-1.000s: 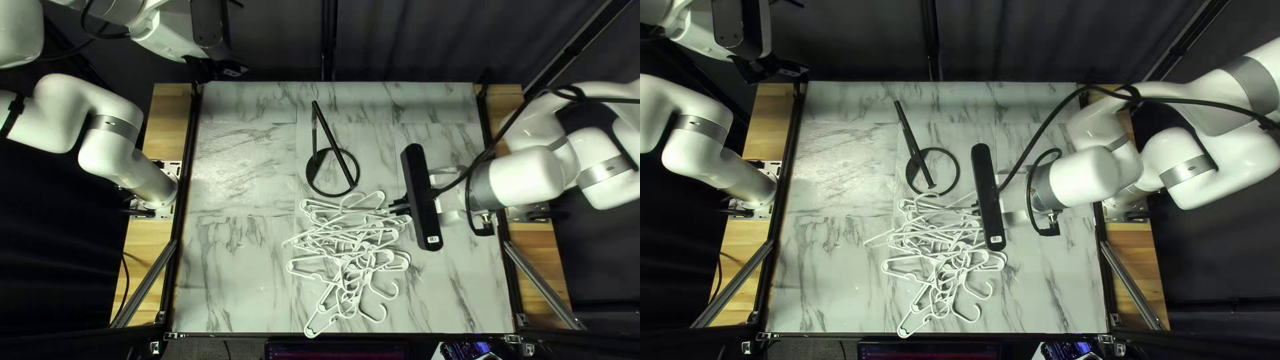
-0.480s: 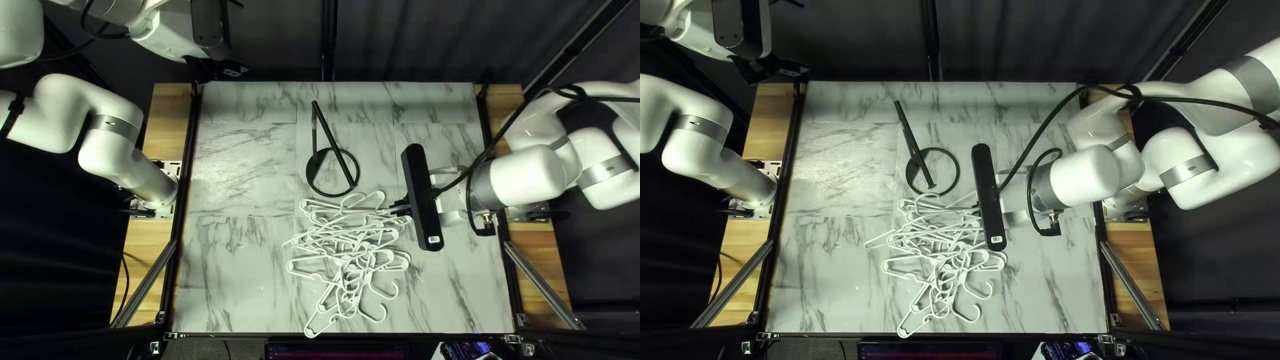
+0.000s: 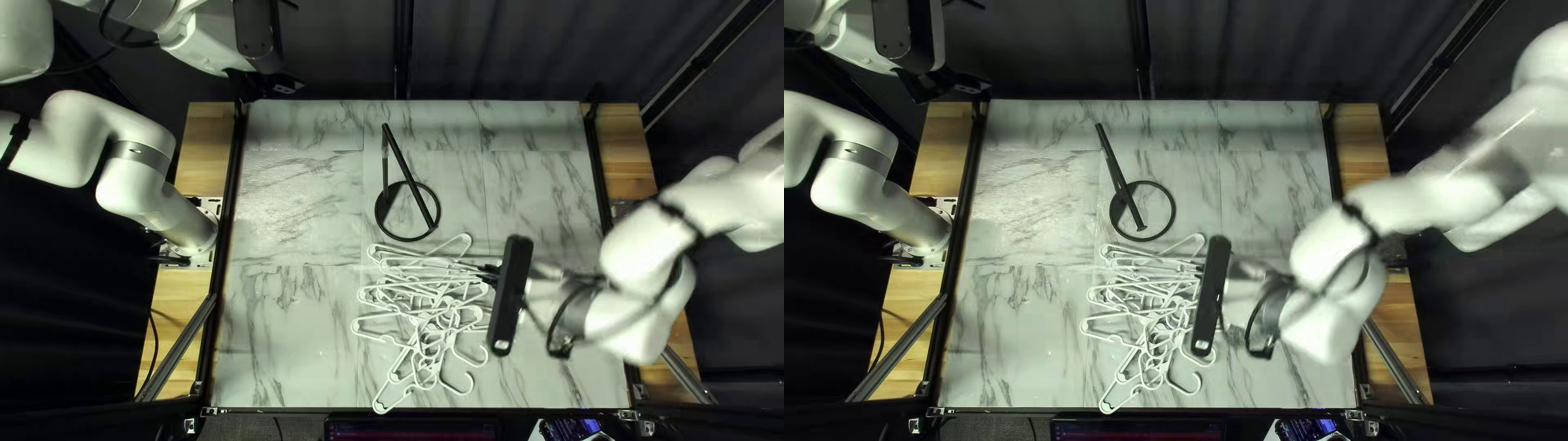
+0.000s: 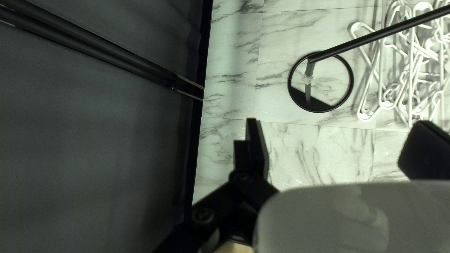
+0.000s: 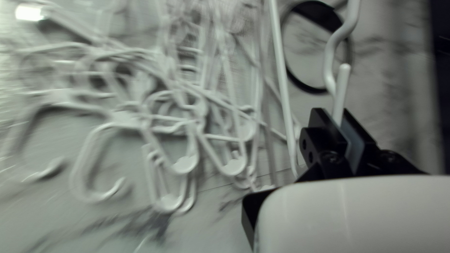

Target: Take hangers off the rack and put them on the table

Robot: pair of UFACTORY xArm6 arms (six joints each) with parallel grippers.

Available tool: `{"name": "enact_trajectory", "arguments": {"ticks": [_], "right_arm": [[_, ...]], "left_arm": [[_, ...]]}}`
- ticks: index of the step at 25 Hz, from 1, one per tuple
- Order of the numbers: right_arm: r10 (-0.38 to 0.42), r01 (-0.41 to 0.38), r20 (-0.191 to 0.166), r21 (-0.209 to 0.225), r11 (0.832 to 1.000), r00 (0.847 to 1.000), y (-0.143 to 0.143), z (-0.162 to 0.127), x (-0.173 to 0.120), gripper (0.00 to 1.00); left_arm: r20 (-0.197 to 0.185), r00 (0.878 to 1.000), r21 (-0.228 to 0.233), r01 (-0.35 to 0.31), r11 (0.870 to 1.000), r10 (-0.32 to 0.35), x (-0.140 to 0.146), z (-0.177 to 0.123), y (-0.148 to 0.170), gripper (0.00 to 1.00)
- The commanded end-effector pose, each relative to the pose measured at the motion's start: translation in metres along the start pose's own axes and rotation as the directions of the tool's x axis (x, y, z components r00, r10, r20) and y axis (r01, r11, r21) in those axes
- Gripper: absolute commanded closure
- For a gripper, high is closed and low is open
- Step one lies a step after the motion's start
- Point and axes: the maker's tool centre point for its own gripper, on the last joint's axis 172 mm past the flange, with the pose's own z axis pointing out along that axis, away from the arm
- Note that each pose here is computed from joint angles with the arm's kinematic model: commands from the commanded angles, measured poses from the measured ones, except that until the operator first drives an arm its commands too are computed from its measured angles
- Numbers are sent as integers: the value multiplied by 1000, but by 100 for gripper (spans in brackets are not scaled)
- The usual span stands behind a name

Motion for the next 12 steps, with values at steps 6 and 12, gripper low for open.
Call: {"name": "enact_trajectory", "arguments": {"ticks": [6, 12], "right_arm": [[-34, 35, 13, -119, 992, 999, 6, 4, -7, 100], [-34, 35, 13, -119, 992, 999, 6, 4, -7, 100]], "left_arm": [[0, 1000, 0, 0, 1000, 0, 0, 0, 0, 0], [0, 1000, 0, 0, 1000, 0, 0, 0, 0, 0]]}}
